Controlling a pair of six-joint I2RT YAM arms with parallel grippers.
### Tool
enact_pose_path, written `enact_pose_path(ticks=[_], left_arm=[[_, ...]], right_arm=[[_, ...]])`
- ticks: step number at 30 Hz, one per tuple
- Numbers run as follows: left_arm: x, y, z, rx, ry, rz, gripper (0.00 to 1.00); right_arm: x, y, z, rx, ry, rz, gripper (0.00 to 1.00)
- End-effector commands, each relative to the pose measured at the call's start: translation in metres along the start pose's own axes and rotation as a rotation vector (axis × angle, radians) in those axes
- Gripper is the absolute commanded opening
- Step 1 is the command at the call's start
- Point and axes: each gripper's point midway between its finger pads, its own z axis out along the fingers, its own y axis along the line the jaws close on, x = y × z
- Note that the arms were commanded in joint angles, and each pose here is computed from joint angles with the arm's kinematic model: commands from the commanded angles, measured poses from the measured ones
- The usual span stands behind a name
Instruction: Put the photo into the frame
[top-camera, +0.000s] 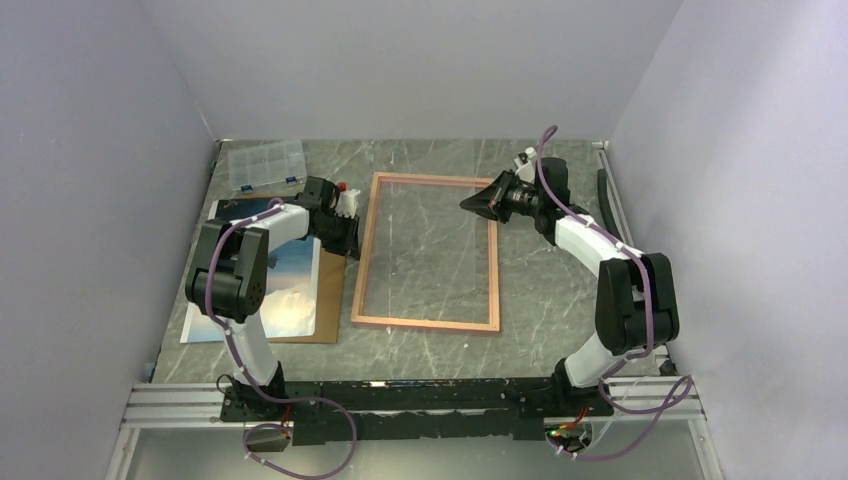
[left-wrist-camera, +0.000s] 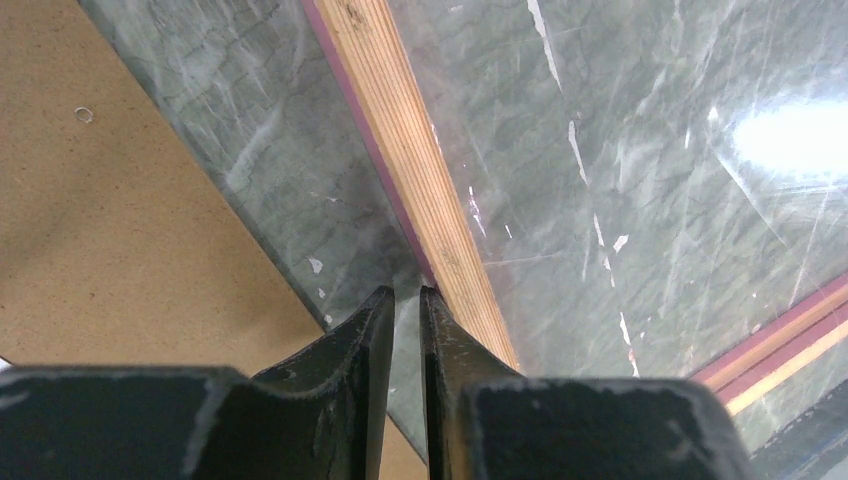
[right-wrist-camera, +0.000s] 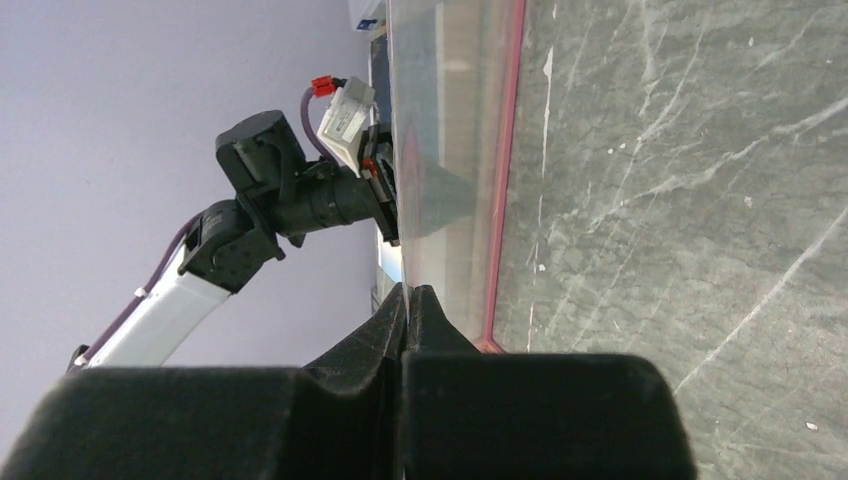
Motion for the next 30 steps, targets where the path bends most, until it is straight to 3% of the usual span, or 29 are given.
enact_pose_path(ticks=[1,30], left_arm=[[-0.013,-0.011,0.004,0.038,-0.028,0.021,0.22],[-0.012,-0.012,0.004,0.040,-0.027,0.025,0.21]], right_arm=[[-0.005,0.021,0.004,-0.072,0.013,-0.071,0.00],[0.013,-0.021,0.009,0.044,0.002,-0.019,0.00]])
